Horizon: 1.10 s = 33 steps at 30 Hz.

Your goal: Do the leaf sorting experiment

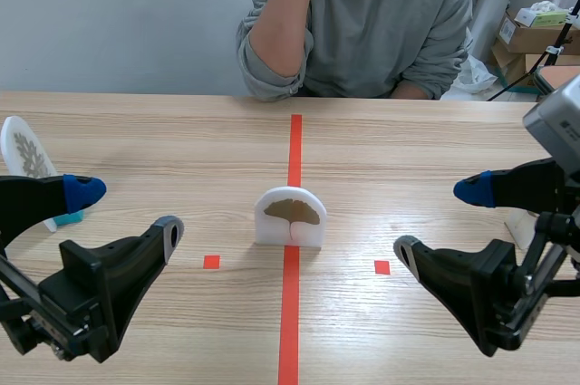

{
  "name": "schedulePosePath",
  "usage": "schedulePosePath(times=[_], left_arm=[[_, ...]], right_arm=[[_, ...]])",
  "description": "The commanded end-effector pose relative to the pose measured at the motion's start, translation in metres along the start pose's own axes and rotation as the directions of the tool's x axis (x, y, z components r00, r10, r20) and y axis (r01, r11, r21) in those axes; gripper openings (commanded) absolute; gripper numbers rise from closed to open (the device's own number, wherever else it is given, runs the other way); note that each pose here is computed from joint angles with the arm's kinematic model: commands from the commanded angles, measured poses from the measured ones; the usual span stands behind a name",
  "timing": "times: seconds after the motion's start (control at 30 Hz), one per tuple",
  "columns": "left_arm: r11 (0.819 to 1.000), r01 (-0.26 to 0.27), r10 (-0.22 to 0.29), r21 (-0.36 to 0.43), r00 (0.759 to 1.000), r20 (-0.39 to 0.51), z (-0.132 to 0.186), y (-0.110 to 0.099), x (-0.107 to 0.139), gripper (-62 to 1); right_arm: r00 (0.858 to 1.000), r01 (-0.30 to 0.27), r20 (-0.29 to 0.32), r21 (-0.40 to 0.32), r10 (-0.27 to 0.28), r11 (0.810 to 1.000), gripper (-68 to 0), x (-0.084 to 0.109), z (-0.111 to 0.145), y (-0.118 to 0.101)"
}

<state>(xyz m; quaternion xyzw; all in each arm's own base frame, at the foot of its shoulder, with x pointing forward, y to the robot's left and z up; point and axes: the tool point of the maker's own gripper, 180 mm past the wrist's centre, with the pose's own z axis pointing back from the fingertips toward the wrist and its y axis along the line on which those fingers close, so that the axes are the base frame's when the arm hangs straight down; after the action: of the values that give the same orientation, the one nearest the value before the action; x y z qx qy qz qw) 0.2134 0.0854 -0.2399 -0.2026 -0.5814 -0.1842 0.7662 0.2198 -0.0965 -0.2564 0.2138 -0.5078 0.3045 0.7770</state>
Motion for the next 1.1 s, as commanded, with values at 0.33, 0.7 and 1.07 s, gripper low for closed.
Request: schedulePosePath(times=[0.33,0.7,1.07], left_arm=[[1.000,-0.006,0.006,-0.005,0.999,0.034,0.0005,-0.0036,0.0091,-4.3],[1.000,-0.006,0.006,-0.005,0.999,0.034,0.0005,-0.0036,0.0091,-4.3],[1.000,-0.006,0.006,-0.005,0.999,0.034,0.0005,-0.0036,0.0091,-4.3]], right_arm=[[1.000,-0.004,0.009,-0.002,0.004,1.000,-12.4,0.0034,0.0020,-0.0025],[1.000,-0.004,-0.010,-0.002,0.004,1.000,-12.4,0.0001,0.0020,-0.0026],[1.000,-0.004,-0.006,-0.003,0.004,1.000,-12.4,0.0009,0.0020,-0.0028]])
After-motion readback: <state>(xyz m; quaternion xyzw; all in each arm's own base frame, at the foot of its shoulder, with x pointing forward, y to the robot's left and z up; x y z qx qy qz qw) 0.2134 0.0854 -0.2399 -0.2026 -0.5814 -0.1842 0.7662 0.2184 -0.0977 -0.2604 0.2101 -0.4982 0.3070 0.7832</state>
